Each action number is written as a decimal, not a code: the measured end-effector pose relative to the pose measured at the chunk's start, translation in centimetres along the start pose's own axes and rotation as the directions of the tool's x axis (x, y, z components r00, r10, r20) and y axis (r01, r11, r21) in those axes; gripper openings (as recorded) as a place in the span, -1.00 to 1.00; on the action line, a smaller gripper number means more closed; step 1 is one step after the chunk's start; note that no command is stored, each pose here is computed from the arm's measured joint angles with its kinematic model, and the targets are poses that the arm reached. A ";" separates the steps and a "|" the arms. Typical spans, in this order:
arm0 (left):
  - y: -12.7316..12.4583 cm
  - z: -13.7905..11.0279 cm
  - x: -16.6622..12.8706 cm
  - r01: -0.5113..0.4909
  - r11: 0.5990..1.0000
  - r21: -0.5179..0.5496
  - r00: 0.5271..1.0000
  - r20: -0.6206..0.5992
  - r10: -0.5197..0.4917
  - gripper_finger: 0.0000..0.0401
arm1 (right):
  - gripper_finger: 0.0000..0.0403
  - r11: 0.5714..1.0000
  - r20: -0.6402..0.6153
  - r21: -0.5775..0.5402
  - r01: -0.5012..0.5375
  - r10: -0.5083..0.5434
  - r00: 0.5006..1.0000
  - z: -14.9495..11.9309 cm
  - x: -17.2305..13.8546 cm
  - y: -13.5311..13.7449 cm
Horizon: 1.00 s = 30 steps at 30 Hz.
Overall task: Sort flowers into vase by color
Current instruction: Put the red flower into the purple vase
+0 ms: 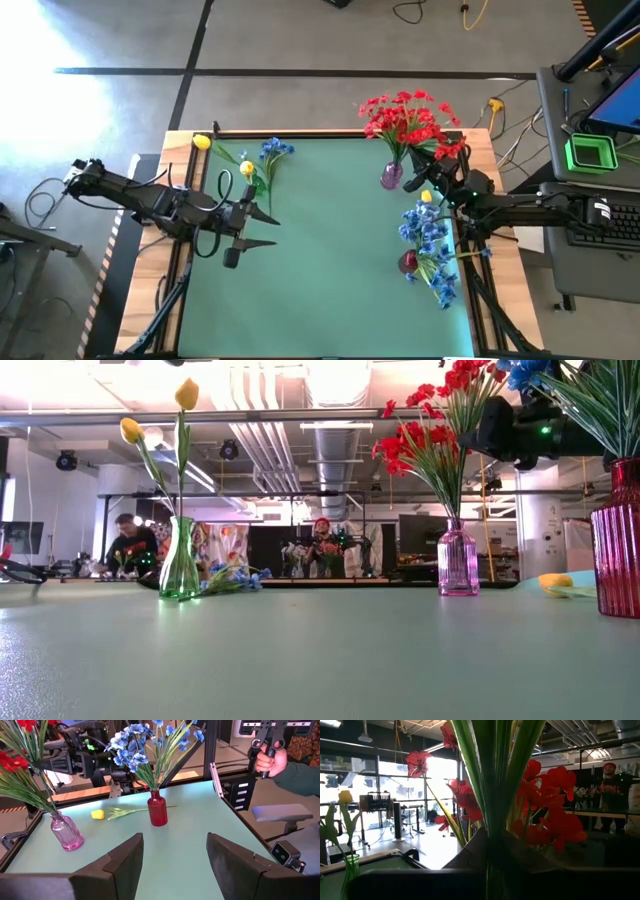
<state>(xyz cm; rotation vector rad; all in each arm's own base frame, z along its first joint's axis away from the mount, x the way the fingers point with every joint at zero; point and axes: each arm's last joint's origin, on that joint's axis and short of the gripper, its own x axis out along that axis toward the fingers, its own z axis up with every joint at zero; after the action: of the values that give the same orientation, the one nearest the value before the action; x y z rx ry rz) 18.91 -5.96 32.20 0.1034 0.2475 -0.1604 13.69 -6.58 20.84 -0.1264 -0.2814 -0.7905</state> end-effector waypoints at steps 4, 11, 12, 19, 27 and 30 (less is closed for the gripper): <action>0.0 0.0 0.0 0.000 1.000 0.000 1.000 0.000 0.000 0.02 | -0.88 0.999 -0.004 0.043 0.033 -0.033 0.999 0.0 0.0 -0.1; 0.0 0.1 0.0 -0.002 1.000 -0.001 1.000 0.006 0.002 0.02 | -0.88 0.997 0.002 0.067 0.043 -0.044 0.999 0.1 0.0 -0.1; 0.0 0.1 0.0 -0.002 1.000 -0.001 1.000 0.006 0.002 0.02 | -0.88 0.997 0.007 0.070 0.043 -0.044 0.999 0.1 0.0 -0.1; 0.0 -0.2 0.1 -0.004 1.000 -0.001 1.000 0.005 0.004 0.02 | -0.88 0.996 0.053 0.084 0.019 -0.023 0.998 0.6 0.0 -0.1; 0.0 -0.4 0.3 -0.006 1.000 0.011 1.000 0.030 0.006 0.02 | -0.89 0.996 0.039 0.093 0.012 -0.016 0.999 0.3 0.1 0.0; 0.0 -0.4 0.3 -0.006 1.000 0.014 1.000 0.030 0.006 0.02 | -0.89 0.996 0.038 0.094 0.012 -0.016 0.999 0.3 0.1 0.0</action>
<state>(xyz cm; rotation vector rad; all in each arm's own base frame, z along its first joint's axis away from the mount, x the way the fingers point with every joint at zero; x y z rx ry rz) 19.07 -6.00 31.78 0.1152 0.2160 -0.1577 13.63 -6.59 21.16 -0.0518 -0.3562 -0.7882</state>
